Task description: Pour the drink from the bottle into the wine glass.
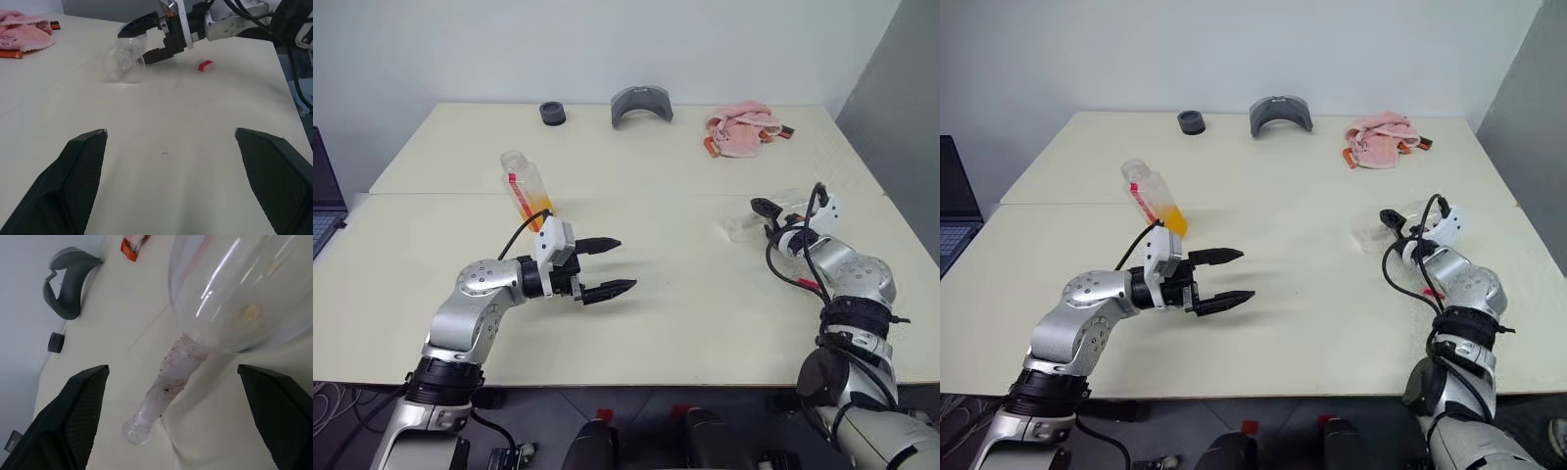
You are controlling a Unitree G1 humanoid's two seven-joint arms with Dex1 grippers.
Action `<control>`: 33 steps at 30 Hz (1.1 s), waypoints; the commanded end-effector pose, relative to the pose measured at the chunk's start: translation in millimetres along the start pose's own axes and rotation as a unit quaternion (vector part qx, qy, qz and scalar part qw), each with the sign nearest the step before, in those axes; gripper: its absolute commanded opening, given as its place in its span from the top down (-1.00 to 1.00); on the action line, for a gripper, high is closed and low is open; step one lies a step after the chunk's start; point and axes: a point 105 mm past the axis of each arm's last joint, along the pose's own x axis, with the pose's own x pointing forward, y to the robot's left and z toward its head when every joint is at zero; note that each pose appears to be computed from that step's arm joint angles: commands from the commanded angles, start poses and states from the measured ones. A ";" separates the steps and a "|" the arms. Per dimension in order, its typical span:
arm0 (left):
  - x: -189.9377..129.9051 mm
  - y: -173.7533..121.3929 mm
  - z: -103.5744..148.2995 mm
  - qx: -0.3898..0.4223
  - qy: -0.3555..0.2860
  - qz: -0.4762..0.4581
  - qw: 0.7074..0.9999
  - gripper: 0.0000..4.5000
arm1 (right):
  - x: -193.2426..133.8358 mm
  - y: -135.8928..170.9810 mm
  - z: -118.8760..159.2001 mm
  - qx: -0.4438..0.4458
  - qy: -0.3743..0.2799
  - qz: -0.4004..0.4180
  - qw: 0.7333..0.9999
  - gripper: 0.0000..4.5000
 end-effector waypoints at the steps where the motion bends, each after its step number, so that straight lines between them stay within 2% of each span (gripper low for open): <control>1: 2.0 0.8 6.1 0.016 -0.007 -0.005 1.000 -0.99 | 7.6 3.4 9.3 0.011 -0.019 0.005 1.000 -1.00; 2: 2.4 0.9 5.8 0.017 -0.007 -0.005 1.000 -0.99 | 9.5 3.1 8.9 0.016 -0.019 0.005 1.000 -1.00; 5: 3.3 1.3 4.1 0.018 -0.006 -0.004 1.000 -1.00 | 13.8 1.2 7.8 0.037 -0.021 0.005 0.999 -0.71; 13: 4.2 1.7 0.5 0.017 -0.004 0.000 1.000 -1.00 | 15.5 7.5 5.1 0.063 -0.018 0.026 0.998 0.57; 16: 3.9 1.9 -0.5 0.016 -0.003 0.001 1.000 -1.00 | 14.1 22.6 6.9 0.057 -0.021 0.053 0.997 0.88; 20: 2.4 3.1 -2.2 0.013 0.000 0.007 1.000 -1.00 | 11.9 37.5 16.0 -0.005 -0.055 0.067 0.996 0.90; 22: 1.1 4.6 -2.7 0.011 0.000 0.014 1.000 -1.00 | 11.0 45.7 21.8 -0.107 -0.094 0.063 0.988 0.90; 24: -0.1 5.9 -3.3 0.009 0.000 0.020 1.000 -1.00 | 11.2 52.4 18.8 -0.231 -0.120 0.058 0.964 0.90; 29: -2.7 7.9 -5.4 0.007 0.004 0.030 1.000 -1.00 | 14.9 42.6 -15.2 -0.354 -0.117 0.059 0.926 0.90; 33: -8.1 7.4 -10.3 0.001 0.011 0.040 0.999 -1.00 | 10.3 16.5 -54.5 -0.414 -0.077 0.049 0.906 0.90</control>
